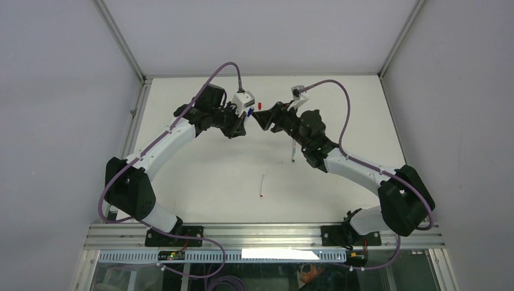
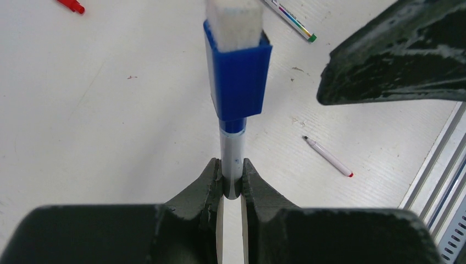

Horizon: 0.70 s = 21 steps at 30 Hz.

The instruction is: Insert the pens into the pen caps

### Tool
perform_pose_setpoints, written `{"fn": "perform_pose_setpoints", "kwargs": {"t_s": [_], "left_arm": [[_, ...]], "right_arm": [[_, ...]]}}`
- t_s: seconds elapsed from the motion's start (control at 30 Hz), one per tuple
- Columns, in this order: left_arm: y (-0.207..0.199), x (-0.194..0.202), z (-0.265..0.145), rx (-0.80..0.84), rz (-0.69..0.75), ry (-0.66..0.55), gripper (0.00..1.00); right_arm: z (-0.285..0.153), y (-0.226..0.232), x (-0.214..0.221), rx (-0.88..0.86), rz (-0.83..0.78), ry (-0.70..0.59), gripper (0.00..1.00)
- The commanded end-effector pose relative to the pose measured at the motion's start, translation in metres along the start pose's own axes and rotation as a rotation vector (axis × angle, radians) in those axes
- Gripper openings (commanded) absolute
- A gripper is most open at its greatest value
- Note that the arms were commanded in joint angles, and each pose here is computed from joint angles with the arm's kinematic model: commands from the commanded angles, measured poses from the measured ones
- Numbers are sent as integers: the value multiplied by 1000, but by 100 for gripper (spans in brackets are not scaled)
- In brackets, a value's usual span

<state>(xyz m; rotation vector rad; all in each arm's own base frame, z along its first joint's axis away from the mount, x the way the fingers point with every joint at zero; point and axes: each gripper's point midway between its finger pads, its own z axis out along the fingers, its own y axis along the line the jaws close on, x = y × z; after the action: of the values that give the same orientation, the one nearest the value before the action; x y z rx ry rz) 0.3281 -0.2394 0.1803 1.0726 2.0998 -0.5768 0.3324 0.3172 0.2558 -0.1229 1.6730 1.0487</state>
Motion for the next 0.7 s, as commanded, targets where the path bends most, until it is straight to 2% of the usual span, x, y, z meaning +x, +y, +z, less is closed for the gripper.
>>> {"fn": "perform_pose_setpoints", "kwargs": {"t_s": [0.0,0.67], "left_arm": [[-5,-26,-4,24,53,-75,0],[-6,-24,-3,30,51,-71,0]], "right_arm": [[12,24,-44,-70,0,-129,58],[39,30,-34,-118,25,-73,50]]}}
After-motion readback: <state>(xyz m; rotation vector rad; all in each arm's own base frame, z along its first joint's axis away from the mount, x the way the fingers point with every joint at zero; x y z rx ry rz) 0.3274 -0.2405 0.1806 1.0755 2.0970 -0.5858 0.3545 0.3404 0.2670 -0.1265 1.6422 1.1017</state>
